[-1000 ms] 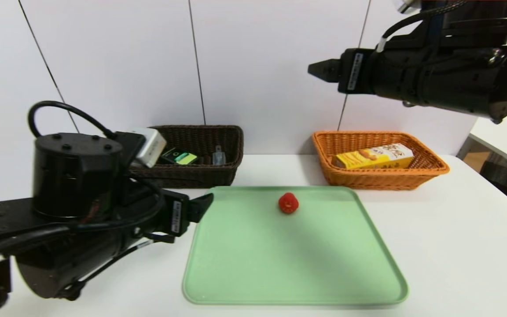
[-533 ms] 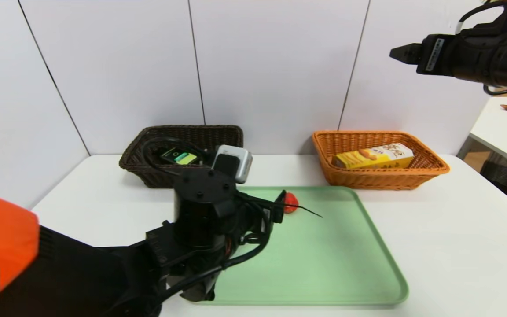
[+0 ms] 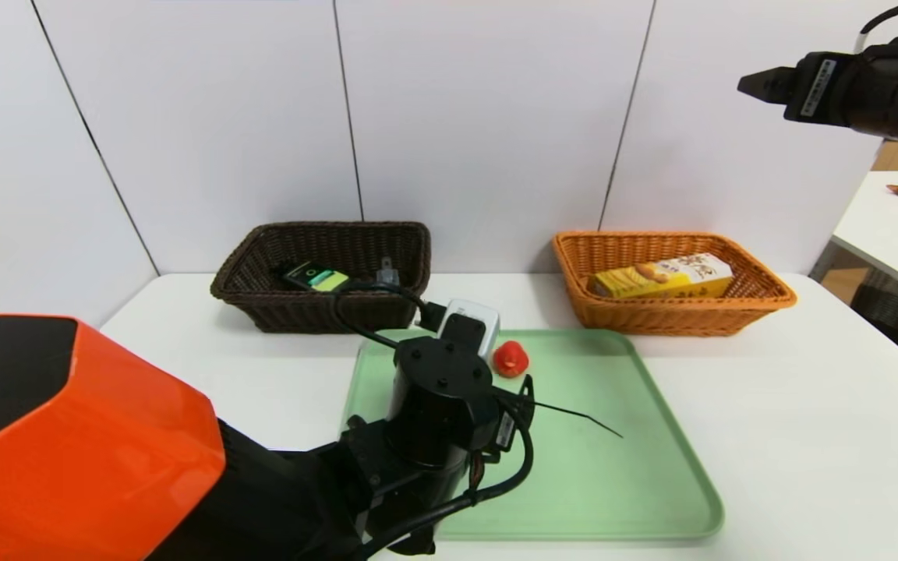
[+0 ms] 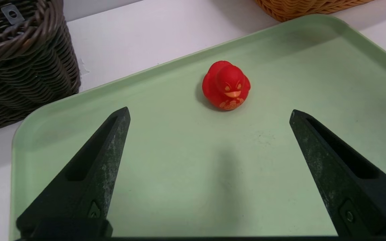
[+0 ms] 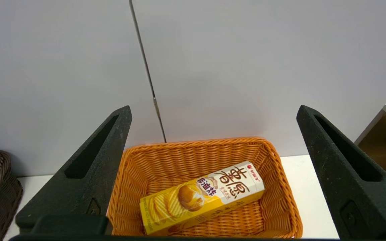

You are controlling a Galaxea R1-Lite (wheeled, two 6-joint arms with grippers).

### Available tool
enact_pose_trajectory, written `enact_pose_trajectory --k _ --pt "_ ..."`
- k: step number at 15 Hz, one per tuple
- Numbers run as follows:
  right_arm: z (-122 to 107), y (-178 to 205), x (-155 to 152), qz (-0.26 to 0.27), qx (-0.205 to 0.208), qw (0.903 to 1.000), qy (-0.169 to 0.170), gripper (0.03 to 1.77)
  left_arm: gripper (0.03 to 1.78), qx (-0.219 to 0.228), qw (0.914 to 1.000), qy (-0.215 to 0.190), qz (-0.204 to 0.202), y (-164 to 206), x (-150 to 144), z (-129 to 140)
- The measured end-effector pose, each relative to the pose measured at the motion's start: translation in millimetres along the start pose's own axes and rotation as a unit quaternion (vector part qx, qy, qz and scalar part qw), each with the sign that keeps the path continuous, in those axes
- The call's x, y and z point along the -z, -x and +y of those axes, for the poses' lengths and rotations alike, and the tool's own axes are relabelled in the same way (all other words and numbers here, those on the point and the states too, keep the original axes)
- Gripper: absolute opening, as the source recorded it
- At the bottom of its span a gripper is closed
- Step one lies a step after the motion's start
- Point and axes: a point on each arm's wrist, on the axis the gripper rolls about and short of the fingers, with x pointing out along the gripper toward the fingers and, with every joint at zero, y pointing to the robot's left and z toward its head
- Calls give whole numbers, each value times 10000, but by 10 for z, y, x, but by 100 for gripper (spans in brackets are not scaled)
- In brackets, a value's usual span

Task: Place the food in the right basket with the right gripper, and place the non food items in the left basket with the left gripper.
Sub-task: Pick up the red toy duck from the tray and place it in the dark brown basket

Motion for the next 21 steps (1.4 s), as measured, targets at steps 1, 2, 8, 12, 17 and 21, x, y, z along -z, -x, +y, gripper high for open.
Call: enact_pose_trajectory --k 1,2,8,12,17,21 --pt "-11 -2 -3 -10 13 10000 -5 169 169 11 10000 4 -9 -36 -5 -25" --pt "-19 -3 -8 -22 21 10000 -8 169 169 27 10000 -12 27 -75 -3 -55" --pt "-94 -8 -36 -73 141 9999 -4 169 169 57 9998 -51 175 -245 37 -183" --pt "-117 3 -47 -87 174 9998 -6 169 169 70 9991 127 400 -332 81 -234" --pt "-130 8 -49 -90 191 9998 -5 169 169 65 9991 221 367 -499 84 -318" --pt "-184 2 -61 -105 171 9998 -5 169 169 25 9989 205 413 -617 137 -345"
